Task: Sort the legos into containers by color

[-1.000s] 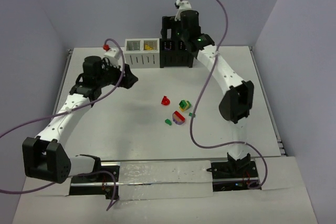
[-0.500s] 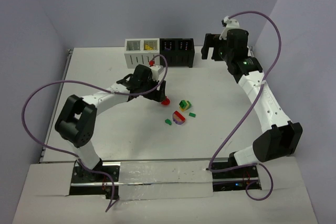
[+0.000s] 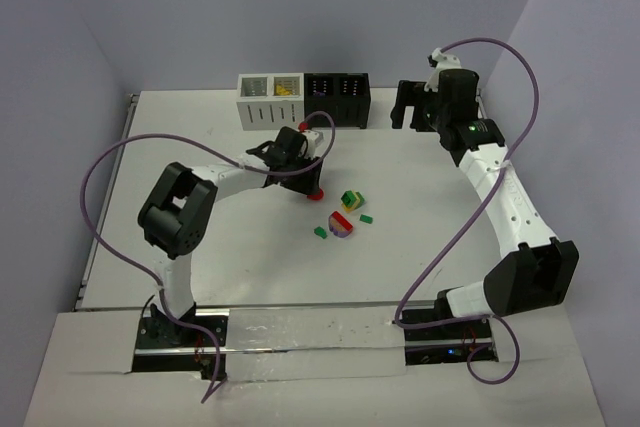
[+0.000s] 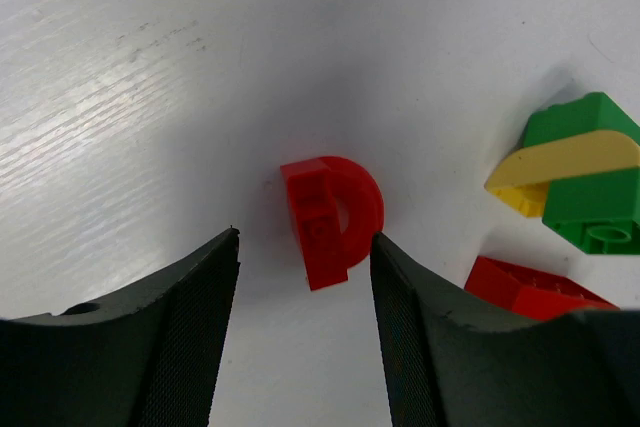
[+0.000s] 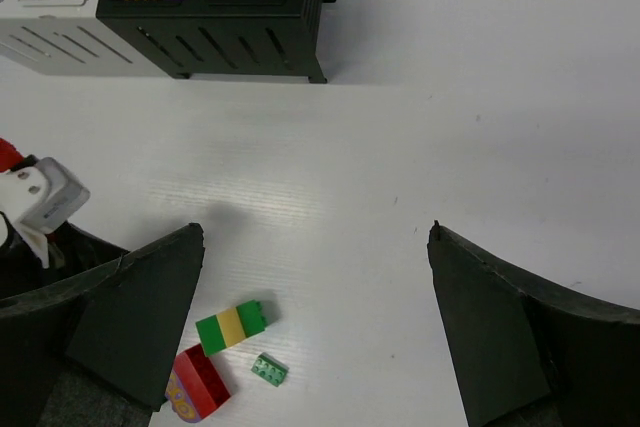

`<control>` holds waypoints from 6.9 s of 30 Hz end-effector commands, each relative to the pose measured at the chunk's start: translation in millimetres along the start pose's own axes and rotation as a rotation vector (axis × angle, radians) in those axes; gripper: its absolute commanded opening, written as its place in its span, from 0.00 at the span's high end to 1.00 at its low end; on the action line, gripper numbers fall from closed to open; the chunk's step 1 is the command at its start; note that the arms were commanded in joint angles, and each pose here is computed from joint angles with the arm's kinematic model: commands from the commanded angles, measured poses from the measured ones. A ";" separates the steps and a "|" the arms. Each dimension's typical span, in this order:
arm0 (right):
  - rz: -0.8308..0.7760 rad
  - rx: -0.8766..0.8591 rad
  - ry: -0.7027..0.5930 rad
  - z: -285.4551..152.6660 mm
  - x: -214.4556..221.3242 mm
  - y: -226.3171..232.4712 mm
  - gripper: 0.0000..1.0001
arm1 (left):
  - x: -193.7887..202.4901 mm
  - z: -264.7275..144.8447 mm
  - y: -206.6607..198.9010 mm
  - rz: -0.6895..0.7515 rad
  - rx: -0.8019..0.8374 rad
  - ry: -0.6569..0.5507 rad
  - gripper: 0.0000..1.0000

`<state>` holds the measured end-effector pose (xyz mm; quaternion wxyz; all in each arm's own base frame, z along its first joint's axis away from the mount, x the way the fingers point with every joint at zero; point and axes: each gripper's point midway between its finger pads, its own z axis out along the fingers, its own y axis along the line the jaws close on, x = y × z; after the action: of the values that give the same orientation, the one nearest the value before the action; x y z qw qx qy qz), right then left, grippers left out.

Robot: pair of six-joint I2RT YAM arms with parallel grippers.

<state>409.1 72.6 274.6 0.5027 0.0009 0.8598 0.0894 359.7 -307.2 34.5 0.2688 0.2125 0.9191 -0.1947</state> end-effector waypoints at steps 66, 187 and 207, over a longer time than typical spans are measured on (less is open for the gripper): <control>0.059 0.030 0.037 15.2 19.7 -32.7 0.00 | -354.2 -14.3 -19.5 0.389 -0.155 -1.246 0.74; -0.672 -0.727 0.037 -81.4 105.0 252.9 1.00 | -64.3 -242.1 -78.7 -0.181 0.587 -0.380 0.19; -0.656 -0.731 0.007 -85.6 92.1 259.1 1.00 | -51.3 -225.6 -89.9 -0.221 0.646 -0.311 0.52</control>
<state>261.5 311.5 234.1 0.4232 -0.4560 0.7554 0.2057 258.4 -284.8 252.9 0.2991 0.1504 0.7871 -0.5181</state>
